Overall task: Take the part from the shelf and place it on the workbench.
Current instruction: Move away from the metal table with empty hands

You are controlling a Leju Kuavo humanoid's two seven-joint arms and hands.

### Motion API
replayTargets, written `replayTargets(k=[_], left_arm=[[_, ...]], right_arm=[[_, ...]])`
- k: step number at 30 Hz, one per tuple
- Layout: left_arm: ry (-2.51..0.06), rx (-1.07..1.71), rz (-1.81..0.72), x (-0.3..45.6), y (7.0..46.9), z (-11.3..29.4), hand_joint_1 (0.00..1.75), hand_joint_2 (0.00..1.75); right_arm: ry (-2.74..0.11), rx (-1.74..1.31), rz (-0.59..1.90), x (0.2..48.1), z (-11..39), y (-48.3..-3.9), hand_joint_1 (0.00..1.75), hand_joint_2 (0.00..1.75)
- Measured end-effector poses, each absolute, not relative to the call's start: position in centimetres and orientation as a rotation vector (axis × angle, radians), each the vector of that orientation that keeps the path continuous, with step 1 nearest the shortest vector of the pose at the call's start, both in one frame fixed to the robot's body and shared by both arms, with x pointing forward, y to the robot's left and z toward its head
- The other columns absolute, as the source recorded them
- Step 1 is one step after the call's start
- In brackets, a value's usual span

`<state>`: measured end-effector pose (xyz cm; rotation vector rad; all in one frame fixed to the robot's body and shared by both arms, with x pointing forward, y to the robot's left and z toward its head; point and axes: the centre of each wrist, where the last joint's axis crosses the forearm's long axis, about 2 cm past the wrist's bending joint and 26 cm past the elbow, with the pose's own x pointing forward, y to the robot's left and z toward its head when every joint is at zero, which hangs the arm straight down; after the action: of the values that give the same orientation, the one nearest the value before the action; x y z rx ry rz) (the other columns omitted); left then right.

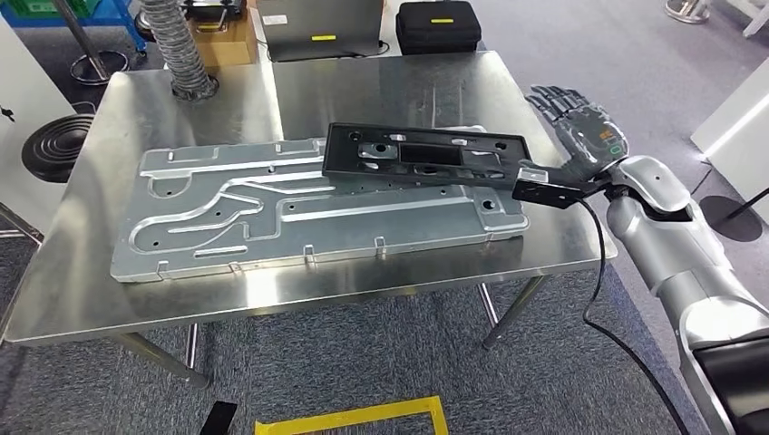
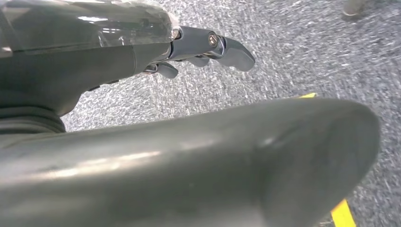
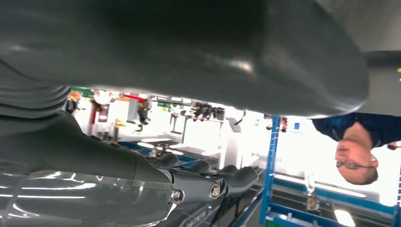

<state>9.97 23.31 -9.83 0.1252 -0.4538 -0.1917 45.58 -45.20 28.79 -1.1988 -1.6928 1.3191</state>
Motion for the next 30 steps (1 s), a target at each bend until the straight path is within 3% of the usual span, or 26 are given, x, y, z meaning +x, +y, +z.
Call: replayTargets(k=[30], left_arm=[[-0.437,0.162,-0.142,8.4,24.7,-10.3,0.0,0.0]], right_arm=[[-1.493,-1.243,0.909,38.9,19.3,-53.8,0.0,0.0]])
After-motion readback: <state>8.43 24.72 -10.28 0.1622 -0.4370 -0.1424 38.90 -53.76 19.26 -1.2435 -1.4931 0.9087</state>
